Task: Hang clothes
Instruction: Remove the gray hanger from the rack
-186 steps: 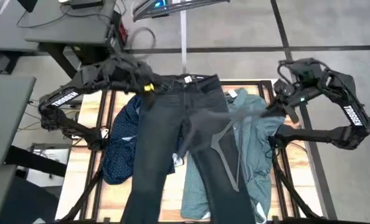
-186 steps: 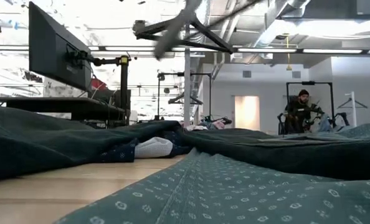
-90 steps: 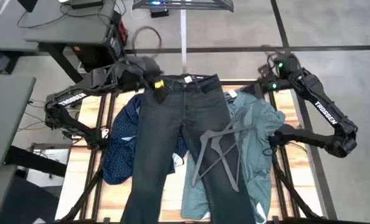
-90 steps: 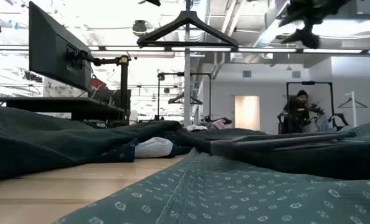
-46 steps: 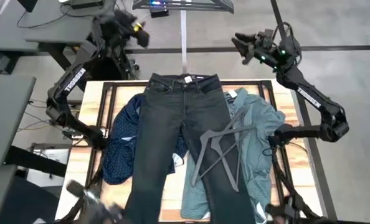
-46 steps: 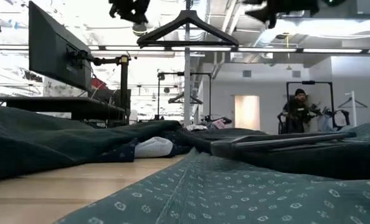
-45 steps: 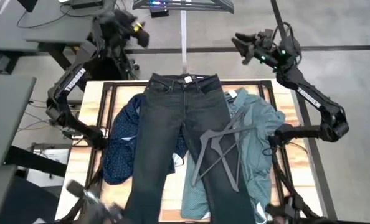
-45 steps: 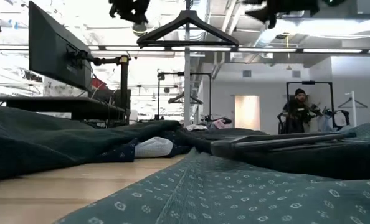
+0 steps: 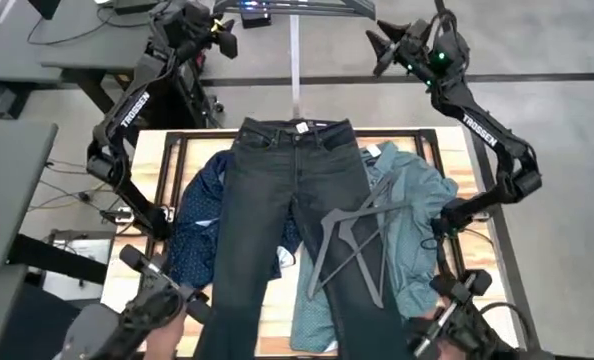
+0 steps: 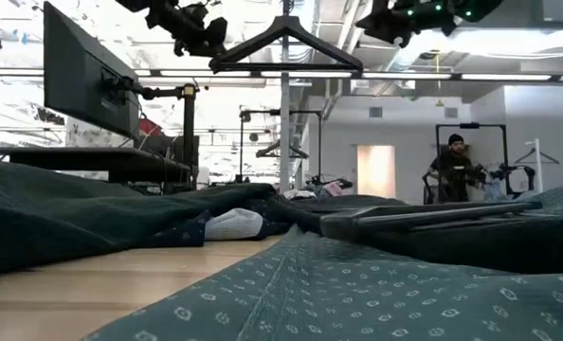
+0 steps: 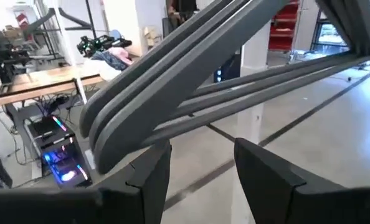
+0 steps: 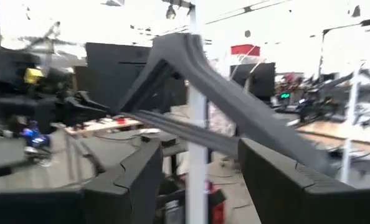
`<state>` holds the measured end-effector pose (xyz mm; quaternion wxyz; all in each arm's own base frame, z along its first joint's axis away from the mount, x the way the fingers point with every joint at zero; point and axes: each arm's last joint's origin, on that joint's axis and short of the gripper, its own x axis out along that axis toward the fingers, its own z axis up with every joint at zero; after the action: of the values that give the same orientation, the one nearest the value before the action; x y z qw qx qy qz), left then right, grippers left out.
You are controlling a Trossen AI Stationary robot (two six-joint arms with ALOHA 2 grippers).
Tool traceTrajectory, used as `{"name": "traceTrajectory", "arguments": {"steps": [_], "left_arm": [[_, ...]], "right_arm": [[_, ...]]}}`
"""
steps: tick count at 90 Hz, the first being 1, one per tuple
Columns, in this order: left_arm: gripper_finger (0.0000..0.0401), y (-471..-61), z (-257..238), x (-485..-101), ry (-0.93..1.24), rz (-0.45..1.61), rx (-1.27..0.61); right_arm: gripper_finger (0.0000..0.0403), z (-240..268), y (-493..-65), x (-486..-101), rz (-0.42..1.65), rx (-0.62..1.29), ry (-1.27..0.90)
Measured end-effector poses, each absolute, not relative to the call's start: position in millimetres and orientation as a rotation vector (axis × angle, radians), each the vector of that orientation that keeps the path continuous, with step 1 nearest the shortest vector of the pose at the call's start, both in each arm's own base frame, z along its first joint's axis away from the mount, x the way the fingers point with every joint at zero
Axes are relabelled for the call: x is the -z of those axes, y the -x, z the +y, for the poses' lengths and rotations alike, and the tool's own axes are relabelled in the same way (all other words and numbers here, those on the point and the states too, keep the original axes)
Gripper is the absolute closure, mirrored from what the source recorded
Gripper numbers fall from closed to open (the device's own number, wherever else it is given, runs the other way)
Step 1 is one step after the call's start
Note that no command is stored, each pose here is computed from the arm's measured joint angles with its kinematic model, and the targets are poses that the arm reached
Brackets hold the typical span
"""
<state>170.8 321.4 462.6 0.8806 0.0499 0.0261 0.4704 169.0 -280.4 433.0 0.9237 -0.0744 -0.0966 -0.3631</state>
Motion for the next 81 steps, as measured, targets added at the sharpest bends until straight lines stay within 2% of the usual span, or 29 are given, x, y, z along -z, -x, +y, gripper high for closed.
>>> {"name": "traceTrajectory", "arguments": {"steps": [17, 38, 62, 81], "left_arm": [[0.024, -165, 323, -469, -0.178, 0.03, -1.039], [0.024, -166, 348, -447, -0.144, 0.083, -1.074], [0.024, -169, 354, -445, -0.177, 0.061, -1.074], [0.0239, -163, 356, -445, -0.185, 0.069, -1.089]], "right_arm": [[0.0207, -310, -166, -427, -0.164, 0.811, 0.139], [0.0207, -330, -168, -421, -0.146, 0.832, 0.136], [0.0207, -337, -171, -412, -0.123, 0.832, 0.12], [0.0207, -323, -166, -430, -0.159, 0.837, 0.211]]}}
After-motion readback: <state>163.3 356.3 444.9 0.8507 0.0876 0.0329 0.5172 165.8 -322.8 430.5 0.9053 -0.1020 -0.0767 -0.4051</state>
